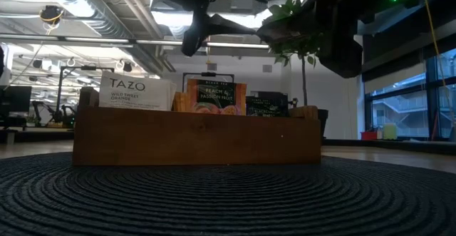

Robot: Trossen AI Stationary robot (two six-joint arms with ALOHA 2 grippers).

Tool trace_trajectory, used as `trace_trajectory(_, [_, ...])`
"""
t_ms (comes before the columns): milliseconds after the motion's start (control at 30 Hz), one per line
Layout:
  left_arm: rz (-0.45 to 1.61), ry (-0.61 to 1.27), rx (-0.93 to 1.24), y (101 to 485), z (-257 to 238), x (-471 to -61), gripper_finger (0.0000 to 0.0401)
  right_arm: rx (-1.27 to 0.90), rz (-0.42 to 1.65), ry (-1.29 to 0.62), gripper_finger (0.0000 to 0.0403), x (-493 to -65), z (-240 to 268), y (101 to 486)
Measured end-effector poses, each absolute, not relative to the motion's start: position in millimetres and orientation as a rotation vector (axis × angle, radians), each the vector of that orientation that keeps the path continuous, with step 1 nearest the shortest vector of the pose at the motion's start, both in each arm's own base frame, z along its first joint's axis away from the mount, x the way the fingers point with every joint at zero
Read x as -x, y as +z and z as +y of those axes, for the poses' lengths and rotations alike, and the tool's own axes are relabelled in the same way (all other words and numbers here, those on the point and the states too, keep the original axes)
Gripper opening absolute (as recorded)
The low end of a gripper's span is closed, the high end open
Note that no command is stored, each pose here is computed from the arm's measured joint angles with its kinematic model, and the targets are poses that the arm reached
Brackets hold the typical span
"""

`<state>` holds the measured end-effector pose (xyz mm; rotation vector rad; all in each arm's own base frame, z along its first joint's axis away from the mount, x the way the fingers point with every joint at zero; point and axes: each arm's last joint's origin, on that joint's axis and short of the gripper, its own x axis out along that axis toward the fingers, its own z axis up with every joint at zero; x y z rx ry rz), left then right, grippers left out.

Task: Pick & Place Tea
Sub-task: Put the black white tea bag into the right section of the wooden organizer

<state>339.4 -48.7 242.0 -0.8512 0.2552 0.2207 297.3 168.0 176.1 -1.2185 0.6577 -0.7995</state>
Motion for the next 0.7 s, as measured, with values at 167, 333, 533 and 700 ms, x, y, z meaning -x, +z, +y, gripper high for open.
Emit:
trace_trajectory(167, [0.260,0.209,0.922,242.0,-51.0,-339.2,0.0209,1.222,0.654,-0.810,0.0025,-297.6,167.6,176.4])
trace_trajectory(333, [0.250,0.219,0.910,242.3,-53.8,-338.7,0.0206,1.219,0.659,-0.817,0.0024,-299.2,165.1,176.5])
trace_trajectory(533, [0.216,0.270,0.891,242.9,-48.9,-339.2,0.0206,1.199,0.642,-0.815,0.0025,-299.1,168.5,177.0])
trace_trajectory(700, [0.224,0.257,0.897,242.8,-46.5,-339.8,0.0194,1.206,0.628,-0.808,0.0023,-297.6,174.2,177.8])
